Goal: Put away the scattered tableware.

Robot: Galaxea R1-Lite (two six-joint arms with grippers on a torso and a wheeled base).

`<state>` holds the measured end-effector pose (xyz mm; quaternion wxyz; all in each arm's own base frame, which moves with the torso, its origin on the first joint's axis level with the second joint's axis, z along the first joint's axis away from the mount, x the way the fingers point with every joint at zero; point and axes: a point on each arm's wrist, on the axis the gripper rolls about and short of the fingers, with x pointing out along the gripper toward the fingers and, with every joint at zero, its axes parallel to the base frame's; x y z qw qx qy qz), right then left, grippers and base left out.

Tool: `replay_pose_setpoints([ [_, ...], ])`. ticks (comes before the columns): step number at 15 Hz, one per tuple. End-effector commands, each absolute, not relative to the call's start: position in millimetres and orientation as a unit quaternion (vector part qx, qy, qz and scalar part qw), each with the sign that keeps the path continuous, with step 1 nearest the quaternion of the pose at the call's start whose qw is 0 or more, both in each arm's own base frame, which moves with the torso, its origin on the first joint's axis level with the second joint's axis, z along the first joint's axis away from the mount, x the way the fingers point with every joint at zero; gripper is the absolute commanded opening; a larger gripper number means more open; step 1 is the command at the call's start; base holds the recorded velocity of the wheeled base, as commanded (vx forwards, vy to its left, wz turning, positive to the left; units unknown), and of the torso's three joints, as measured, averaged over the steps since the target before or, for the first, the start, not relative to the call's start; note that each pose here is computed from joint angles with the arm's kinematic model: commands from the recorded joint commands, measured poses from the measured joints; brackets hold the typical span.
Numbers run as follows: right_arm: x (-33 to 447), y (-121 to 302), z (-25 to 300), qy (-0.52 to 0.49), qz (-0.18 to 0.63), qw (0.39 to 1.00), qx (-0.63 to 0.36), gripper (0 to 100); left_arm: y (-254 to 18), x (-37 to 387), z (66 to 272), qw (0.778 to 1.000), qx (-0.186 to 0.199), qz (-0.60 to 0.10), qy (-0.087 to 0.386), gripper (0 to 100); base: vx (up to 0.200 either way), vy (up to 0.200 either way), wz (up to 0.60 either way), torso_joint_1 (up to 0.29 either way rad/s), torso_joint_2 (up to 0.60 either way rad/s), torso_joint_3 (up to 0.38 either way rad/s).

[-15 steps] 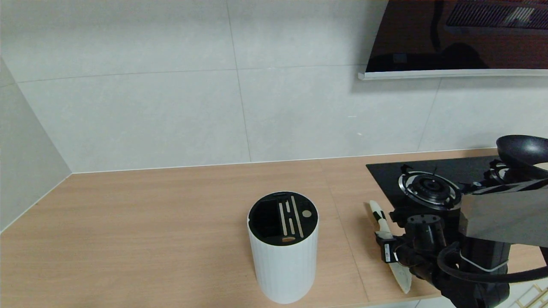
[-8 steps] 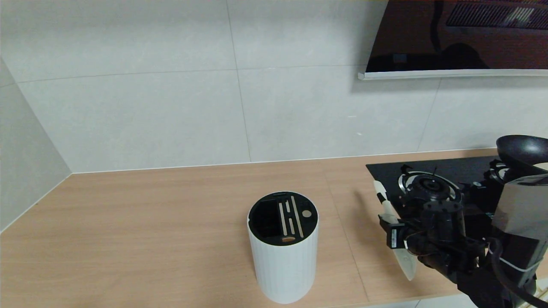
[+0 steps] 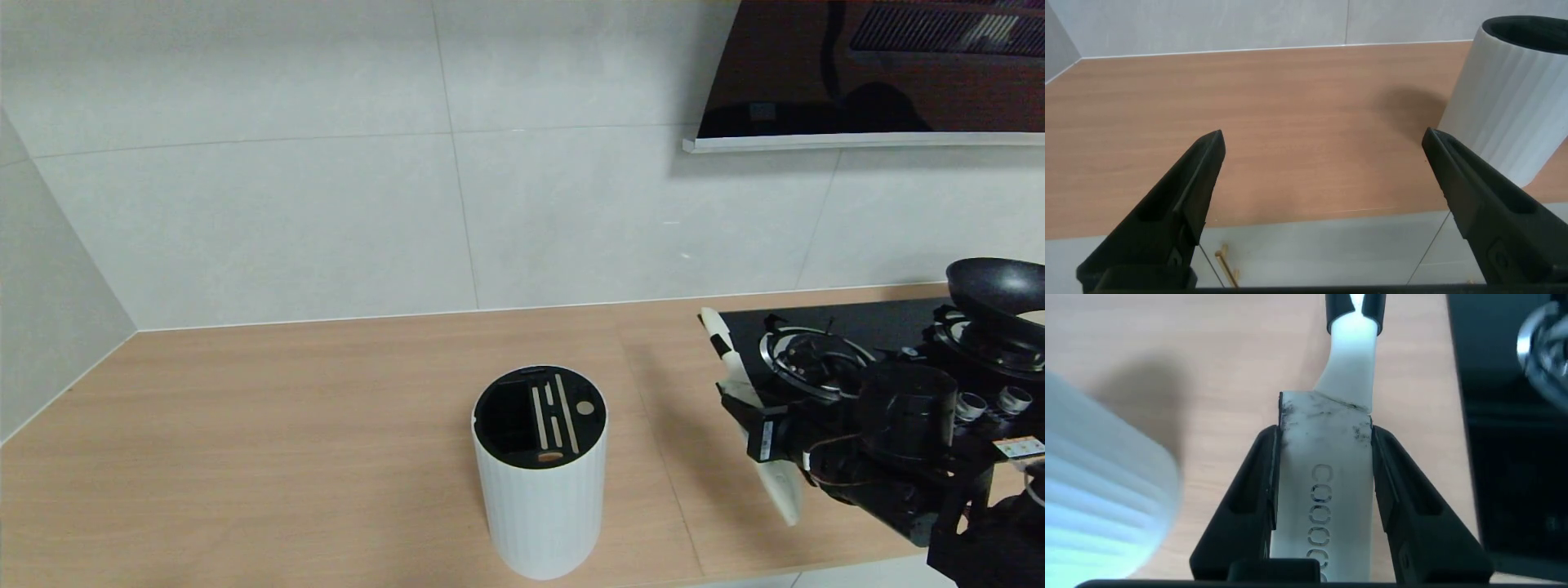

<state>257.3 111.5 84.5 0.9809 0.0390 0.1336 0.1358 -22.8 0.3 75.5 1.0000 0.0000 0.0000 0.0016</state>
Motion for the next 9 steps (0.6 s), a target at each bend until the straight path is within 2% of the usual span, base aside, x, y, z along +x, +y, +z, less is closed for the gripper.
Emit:
replay_pose_setpoints([
  [1, 246.0, 114.7, 103.7, 0.106, 0.153, 0.981, 0.045, 0, 0.3, -22.8, 75.5, 1.0, 0.0, 0.002, 0.0, 100, 0.0, 0.0, 0.0, 0.0, 0.0, 0.0],
  [3, 231.3, 117.0, 121.6, 0.12, 0.169, 0.977, 0.045, 0, 0.3, -22.8, 76.3, 1.0, 0.002, 0.001, -0.004, 100, 0.0, 0.0, 0.0, 0.0, 0.0, 0.0],
  [6, 218.1, 118.7, 145.3, 0.136, 0.194, 0.969, 0.076, 0, -0.2, -27.9, 95.8, 0.999, -0.013, -0.013, -0.051, 100, 0.0, 0.0, 0.0, 0.0, 0.0, 0.0],
  [7, 213.2, 117.2, 155.4, 0.144, 0.215, 0.963, 0.078, 0, -1.7, -31.3, 103.6, 0.998, -0.013, -0.047, -0.048, 100, 0.0, 0.0, 0.0, 0.0, 0.0, 0.0],
  [9, 218.9, 120.0, 171.0, 0.14, 0.223, 0.961, 0.081, 0, -4.0, -32.9, 121.5, 0.995, -0.015, -0.102, -0.004, 100, 0.0, 0.0, 0.0, 0.0, 0.0, 0.0],
])
